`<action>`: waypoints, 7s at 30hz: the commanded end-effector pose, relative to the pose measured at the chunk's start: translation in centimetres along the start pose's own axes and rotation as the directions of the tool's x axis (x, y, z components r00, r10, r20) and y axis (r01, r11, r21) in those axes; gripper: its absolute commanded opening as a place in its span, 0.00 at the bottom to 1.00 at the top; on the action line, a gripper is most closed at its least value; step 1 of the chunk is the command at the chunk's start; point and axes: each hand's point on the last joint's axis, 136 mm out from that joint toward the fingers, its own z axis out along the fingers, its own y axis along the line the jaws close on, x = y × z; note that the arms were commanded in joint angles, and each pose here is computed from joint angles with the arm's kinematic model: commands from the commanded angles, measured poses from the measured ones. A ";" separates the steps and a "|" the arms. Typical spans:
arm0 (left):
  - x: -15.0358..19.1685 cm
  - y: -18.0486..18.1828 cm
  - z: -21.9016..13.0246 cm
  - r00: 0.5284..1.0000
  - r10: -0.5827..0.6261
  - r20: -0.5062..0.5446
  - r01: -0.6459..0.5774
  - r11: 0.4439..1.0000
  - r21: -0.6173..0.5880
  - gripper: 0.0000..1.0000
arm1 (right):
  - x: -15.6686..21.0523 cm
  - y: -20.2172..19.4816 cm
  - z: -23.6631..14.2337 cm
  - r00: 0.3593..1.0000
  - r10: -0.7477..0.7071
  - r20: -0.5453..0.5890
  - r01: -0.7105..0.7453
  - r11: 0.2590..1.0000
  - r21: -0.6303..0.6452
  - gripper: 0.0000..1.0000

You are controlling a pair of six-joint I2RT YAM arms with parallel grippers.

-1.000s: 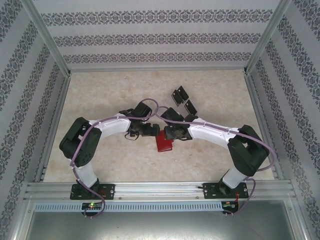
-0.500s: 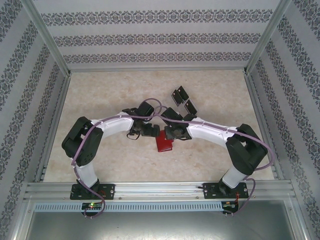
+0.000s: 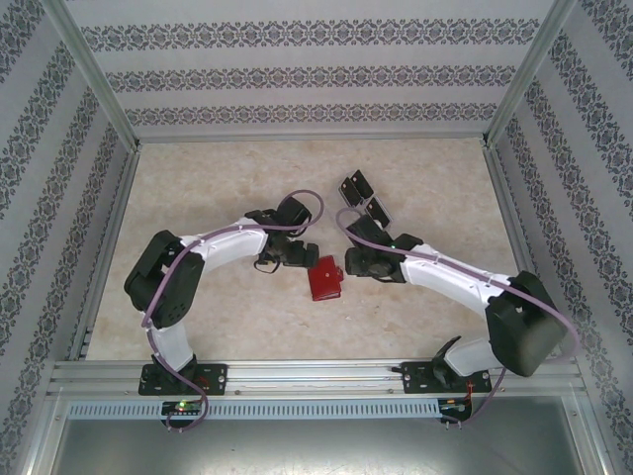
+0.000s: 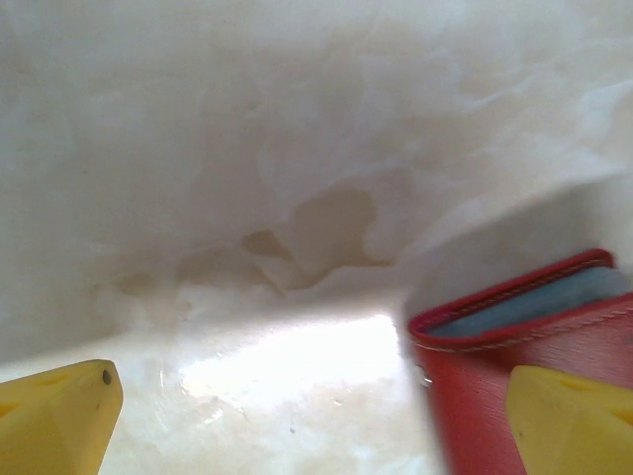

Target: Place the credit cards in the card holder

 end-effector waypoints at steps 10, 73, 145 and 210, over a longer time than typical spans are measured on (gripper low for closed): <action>-3.7 -0.7 -5.0 0.991 0.049 0.121 -0.048 0.999 -0.017 1.00 | -0.4 1.7 -0.6 0.997 0.076 0.004 -0.074 0.986 -0.147 0.46; -0.4 -0.3 4.4 0.833 0.513 -0.206 -0.499 0.858 0.119 0.95 | -0.3 5.6 2.7 0.981 -0.192 -0.013 0.192 0.981 0.022 0.43; 0.0 -0.2 5.0 0.831 0.505 -0.234 -0.489 0.863 0.127 0.92 | 0.3 3.7 2.5 0.959 -0.279 -0.052 0.284 0.949 0.139 0.20; 0.3 -0.1 5.6 0.828 0.503 -0.248 -0.486 0.864 0.132 0.92 | 0.2 4.7 2.3 0.957 -0.286 -0.046 0.289 0.949 0.125 0.18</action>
